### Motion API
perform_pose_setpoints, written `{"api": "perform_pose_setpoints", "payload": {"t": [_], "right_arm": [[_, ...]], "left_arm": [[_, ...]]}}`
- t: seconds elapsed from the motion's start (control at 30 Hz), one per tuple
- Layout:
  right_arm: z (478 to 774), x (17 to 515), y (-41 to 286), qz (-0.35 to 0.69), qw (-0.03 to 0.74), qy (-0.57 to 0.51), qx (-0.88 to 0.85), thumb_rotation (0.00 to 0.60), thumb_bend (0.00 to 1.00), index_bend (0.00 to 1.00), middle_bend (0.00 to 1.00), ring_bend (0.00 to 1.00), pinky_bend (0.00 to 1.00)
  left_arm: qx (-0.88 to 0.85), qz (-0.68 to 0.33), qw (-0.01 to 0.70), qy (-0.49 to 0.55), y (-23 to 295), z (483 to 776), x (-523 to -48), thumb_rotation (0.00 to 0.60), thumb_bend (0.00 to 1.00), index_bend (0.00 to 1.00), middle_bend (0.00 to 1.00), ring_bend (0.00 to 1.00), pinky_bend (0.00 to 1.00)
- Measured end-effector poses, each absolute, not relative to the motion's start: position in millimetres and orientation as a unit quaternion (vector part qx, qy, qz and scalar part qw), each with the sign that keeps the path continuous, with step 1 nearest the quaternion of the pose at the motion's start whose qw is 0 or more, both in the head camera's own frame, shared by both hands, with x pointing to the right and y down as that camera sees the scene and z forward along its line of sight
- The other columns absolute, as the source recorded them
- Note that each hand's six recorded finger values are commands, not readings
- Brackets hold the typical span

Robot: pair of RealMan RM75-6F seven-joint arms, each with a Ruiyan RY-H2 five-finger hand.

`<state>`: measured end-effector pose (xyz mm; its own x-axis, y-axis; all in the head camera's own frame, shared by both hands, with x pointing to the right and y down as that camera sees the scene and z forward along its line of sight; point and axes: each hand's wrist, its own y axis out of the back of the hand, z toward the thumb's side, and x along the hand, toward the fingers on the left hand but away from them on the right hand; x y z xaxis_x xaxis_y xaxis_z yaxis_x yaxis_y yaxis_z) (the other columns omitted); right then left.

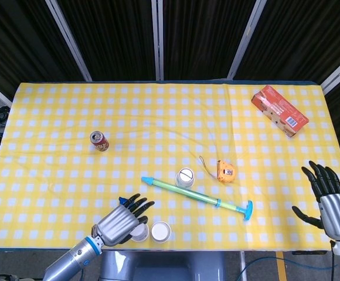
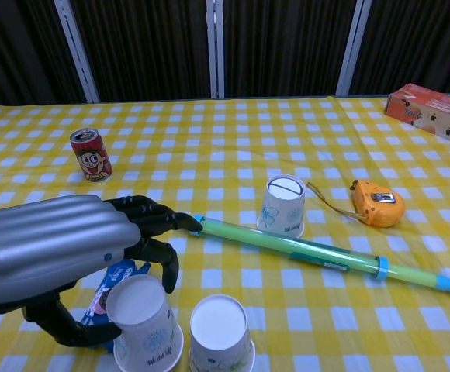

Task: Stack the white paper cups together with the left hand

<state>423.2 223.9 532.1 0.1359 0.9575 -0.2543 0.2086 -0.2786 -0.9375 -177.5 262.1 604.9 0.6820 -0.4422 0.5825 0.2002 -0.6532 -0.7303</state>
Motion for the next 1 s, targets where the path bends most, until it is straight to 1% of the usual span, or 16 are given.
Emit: {"api": "perform_pose_setpoints", "payload": {"t": [0.1,0.17,0.3,0.53,0.7,0.8,0.9,1.0], "right_arm": [[532,424,224,0.476,0.393,-0.454,-0.642,0.6,0.07,0.1,0.0,0.0,0.0],[532,424,224,0.476,0.393,-0.454,-0.642,0.6,0.06,0.1,0.0,0.0,0.0],[532,423,224,0.476,0.395,-0.453,-0.642,0.6,0.07,0.1,0.0,0.0,0.0],[532,423,224,0.476,0.396,-0.453,-0.642,0.6,0.07,0.1,0.0,0.0,0.0],[533,423,224,0.478,0.396,-0.452,-0.641,0.6,0.07,0.1,0.0,0.0,0.0],[534,423,224,0.479,0.396,-0.451,-0.64,0.6,0.07,0.1,0.0,0.0,0.0],[534,424,224,0.481,0.395,-0.451,-0.64,0.6,0.07,0.1,0.0,0.0,0.0],[532,426,223,0.481,0.392,-0.454,-0.639,0.6,0.07,0.1,0.0,0.0,0.0]], "left_arm": [[-0.818,-0.393,0.413,0.074,261,605,-179,0.6,0.28,0.26,0.0,0.0,0.0],[-0.818,-0.393,0.414,0.076,261,604,-180,0.6,0.25,0.21,0.0,0.0,0.0],[-0.82,-0.389,0.413,0.078,261,602,-181,0.6,0.19,0.16,0.0,0.0,0.0],[-0.827,-0.38,0.404,0.088,260,595,-183,0.6,0.18,0.15,0.0,0.0,0.0],[-0.829,-0.377,0.397,0.116,248,588,-188,0.6,0.18,0.15,0.0,0.0,0.0],[-0.823,-0.379,0.398,0.141,233,583,-193,0.6,0.18,0.14,0.0,0.0,0.0],[-0.816,-0.384,0.401,0.162,215,579,-198,0.6,0.18,0.18,0.0,0.0,0.0],[-0.807,-0.392,0.404,0.177,193,577,-200,0.6,0.18,0.19,0.0,0.0,0.0]]}}
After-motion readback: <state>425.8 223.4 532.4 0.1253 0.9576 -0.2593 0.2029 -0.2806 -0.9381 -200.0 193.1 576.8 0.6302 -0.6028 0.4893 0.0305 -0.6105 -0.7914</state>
